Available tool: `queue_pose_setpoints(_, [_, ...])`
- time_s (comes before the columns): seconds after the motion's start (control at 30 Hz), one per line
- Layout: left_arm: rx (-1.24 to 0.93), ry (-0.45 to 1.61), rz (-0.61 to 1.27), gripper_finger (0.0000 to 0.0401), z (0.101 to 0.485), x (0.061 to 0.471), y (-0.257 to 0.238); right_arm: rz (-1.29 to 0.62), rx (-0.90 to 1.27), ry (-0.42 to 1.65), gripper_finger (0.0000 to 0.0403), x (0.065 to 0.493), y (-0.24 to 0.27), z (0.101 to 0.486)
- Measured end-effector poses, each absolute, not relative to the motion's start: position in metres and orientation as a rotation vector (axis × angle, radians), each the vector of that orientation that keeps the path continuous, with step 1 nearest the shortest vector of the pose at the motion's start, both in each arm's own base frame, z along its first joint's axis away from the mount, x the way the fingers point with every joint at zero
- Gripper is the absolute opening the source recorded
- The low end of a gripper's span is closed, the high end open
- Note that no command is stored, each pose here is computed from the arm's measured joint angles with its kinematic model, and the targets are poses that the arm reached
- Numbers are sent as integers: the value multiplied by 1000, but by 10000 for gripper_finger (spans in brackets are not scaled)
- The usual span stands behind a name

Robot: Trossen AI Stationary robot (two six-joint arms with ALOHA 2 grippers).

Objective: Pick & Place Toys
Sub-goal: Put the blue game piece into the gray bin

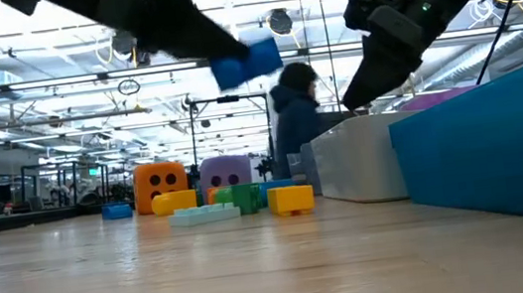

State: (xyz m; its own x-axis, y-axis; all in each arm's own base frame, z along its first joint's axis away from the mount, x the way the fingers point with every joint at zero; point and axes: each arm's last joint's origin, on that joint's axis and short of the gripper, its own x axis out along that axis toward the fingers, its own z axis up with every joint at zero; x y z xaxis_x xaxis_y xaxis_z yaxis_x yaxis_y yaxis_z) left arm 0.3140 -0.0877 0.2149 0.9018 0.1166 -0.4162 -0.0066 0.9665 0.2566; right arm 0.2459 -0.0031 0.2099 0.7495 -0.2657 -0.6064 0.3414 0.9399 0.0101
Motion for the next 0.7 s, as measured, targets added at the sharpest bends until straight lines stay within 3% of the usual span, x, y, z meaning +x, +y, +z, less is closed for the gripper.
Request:
queue_pose_setpoints(0.3, [534, 421, 232, 172, 232, 307, -81, -308, 116, 463, 238, 256, -3, 225])
queue_pose_setpoints(0.7, [584, 426, 267, 172, 231, 305, -87, -166, 244, 290, 246, 266, 2, 238])
